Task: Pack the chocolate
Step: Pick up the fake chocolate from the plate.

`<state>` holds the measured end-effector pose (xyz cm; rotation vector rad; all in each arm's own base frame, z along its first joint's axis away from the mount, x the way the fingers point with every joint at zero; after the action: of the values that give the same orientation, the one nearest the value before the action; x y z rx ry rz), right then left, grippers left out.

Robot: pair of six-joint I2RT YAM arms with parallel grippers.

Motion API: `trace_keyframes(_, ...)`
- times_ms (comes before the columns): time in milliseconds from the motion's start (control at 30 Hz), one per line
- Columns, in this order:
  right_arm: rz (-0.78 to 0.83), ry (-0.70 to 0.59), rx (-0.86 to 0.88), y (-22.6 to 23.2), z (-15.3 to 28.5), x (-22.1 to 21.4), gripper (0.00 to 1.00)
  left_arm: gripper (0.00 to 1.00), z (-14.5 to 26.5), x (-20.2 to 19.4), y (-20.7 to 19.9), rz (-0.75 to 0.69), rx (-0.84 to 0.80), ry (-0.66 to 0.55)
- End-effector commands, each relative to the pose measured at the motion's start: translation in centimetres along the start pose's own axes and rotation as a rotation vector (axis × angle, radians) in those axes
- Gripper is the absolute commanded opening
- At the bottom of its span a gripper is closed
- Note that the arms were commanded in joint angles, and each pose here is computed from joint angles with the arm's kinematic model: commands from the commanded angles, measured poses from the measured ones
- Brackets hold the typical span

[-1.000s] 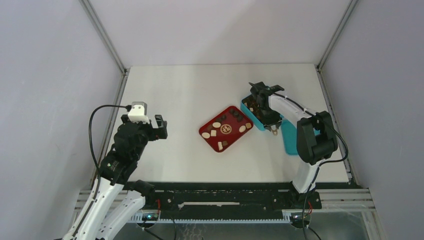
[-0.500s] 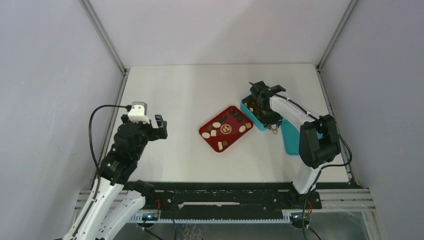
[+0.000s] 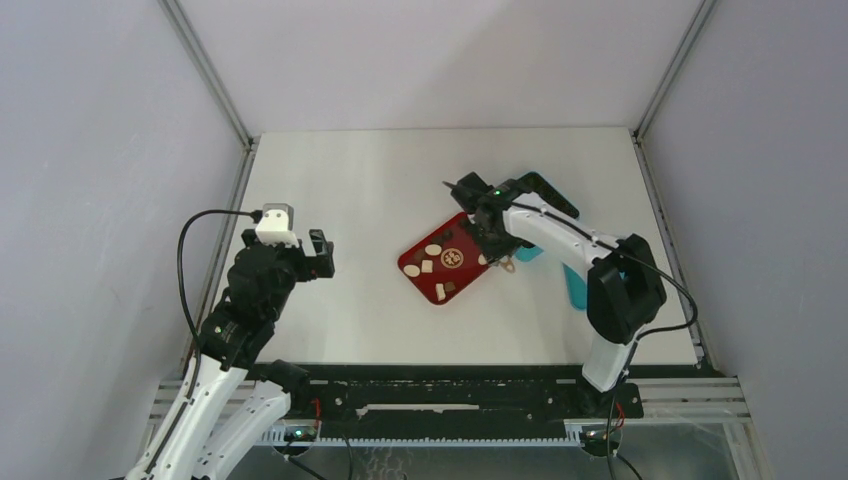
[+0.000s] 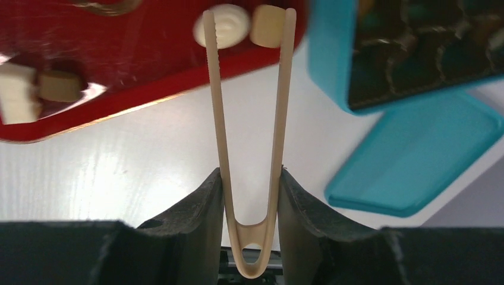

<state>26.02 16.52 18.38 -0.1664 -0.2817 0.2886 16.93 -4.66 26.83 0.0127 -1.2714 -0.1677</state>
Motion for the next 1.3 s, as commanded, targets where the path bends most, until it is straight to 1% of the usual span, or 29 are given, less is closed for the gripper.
trace_keyframes(0, 0.131, -0.036, 0.087, 3.1, 0.1, 1.3, 0.42, 1.00, -0.3, -0.2, 0.0, 0.012, 0.003, -0.016)
trace_keyframes(267, 0.312, -0.038, 0.110, 6.1, -1.1, 2.5, 0.42, 1.00, -0.2, -0.2, 0.0, 0.013, 0.000, -0.017)
trace_keyframes(400, 0.372, -0.013, 0.103, 7.0, -1.7, 2.9, 0.42, 1.00, -0.2, -0.1, 0.0, 0.014, -0.001, -0.019)
trace_keyframes(833, 0.457, 0.030, 0.134, 8.4, -3.1, 4.4, 0.43, 1.00, -0.2, -0.1, 0.0, 0.012, 0.000, -0.017)
trace_keyframes(1267, 0.473, 0.040, 0.119, 8.9, -4.3, 5.0, 0.43, 1.00, -0.2, -0.1, 0.0, 0.012, 0.000, -0.017)
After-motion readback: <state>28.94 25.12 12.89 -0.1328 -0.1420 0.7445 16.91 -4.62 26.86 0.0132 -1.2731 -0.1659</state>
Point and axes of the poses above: each gripper's point midway between its finger pads, its own z axis back along the fingers, its own y axis along the line the jaws close on, x = y × z, the point moved 8 cm from there along z, back along the fingers, and after that the axes turned 10 degrees about -z, right-handed, at the moved point
